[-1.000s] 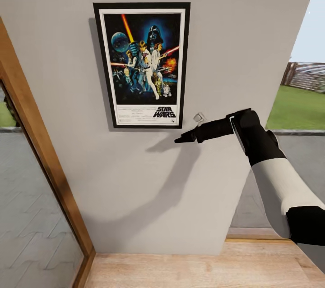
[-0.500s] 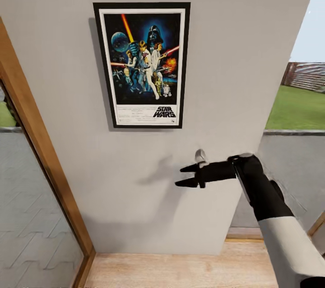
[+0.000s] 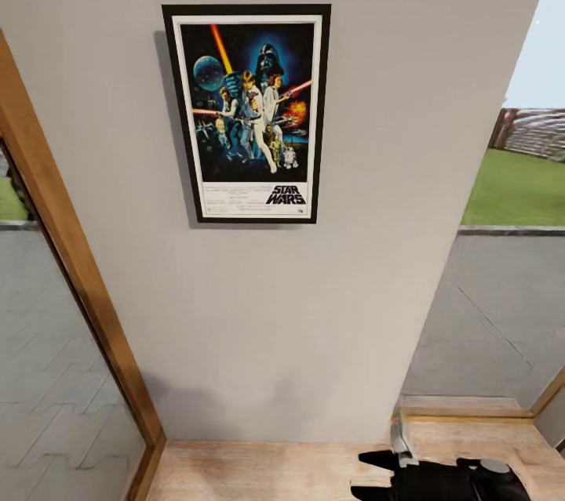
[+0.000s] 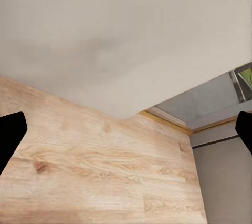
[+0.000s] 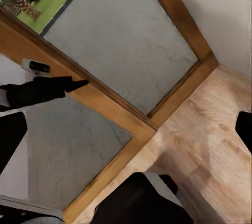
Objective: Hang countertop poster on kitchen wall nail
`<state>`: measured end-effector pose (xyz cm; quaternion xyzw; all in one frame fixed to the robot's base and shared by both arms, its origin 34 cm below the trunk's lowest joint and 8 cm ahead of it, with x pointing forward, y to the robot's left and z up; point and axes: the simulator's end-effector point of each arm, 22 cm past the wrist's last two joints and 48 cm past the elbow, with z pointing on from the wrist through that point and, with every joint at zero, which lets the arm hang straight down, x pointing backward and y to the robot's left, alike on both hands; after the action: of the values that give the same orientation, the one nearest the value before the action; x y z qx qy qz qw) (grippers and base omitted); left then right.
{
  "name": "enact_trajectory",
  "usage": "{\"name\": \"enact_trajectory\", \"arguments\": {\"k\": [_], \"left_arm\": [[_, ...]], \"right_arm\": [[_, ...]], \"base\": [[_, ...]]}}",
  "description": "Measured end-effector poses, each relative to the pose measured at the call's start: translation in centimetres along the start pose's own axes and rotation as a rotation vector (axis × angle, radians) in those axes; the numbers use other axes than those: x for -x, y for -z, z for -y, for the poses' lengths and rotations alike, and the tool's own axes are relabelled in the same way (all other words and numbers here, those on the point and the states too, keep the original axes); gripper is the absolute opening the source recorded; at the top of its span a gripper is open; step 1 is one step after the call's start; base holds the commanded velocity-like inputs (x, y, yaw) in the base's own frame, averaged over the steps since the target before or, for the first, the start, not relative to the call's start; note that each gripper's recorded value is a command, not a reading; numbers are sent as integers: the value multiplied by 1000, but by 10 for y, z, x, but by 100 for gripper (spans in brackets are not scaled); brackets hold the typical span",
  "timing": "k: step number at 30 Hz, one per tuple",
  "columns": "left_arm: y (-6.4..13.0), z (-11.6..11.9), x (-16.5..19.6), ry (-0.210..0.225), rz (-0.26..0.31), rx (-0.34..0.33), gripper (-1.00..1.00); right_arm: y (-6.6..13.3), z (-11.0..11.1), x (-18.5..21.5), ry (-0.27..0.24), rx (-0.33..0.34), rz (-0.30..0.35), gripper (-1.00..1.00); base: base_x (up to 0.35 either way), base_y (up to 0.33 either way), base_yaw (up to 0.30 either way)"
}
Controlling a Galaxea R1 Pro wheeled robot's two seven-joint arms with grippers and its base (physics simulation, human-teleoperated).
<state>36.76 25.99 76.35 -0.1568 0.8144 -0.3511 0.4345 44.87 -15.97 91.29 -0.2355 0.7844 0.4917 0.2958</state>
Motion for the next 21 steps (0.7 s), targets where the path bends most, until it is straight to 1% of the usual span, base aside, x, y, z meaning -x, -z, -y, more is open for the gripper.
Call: {"name": "enact_trajectory", "arguments": {"k": [1,3,5,6,7,8,9,11,13,14,15,20,21], "left_arm": [[1,-1,1,-2,0,2,100],[2,-6,3,-6,0,15,100],[3,-14,4,-9,2,50,100],[4,-26,5,-10,2,107,100],[4,-33,5,-11,2,140,100],[6,-47,4,-14,-2,206,100],[7,-54,3,-17,-4,239,100],[13,-76,2,-25,-13,343,100],[18,-89,2,-30,-15,410,100],[19,-91,3,-32,-14,424,100],[21,-97,3,-33,-14,452,100],[25,-106,2,-34,-11,513,100],[25,-108,1,-32,-10,532,100]], "right_arm": [[0,6,-19,-29,-9,-11,100],[4,23,-61,-100,-62,-42,100],[5,32,-81,-134,-97,-56,100],[6,39,-100,-159,-132,-68,100],[6,43,-109,-171,-151,-74,100],[6,48,-124,-190,-183,-84,100],[6,51,-132,-200,-200,-89,100],[8,62,-159,-240,-273,-113,100],[14,78,-176,-261,-367,-136,100],[16,82,-179,-263,-392,-141,100],[20,90,-185,-268,-439,-152,100],[30,105,-206,-294,-546,-183,100],[34,110,-214,-302,-586,-197,100]], "base": [[0,0,0],[0,0,0],[0,0,0],[0,0,0],[0,0,0],[0,0,0],[0,0,0],[0,0,0],[0,0,0],[0,0,0],[0,0,0],[0,0,0],[0,0,0]]}}
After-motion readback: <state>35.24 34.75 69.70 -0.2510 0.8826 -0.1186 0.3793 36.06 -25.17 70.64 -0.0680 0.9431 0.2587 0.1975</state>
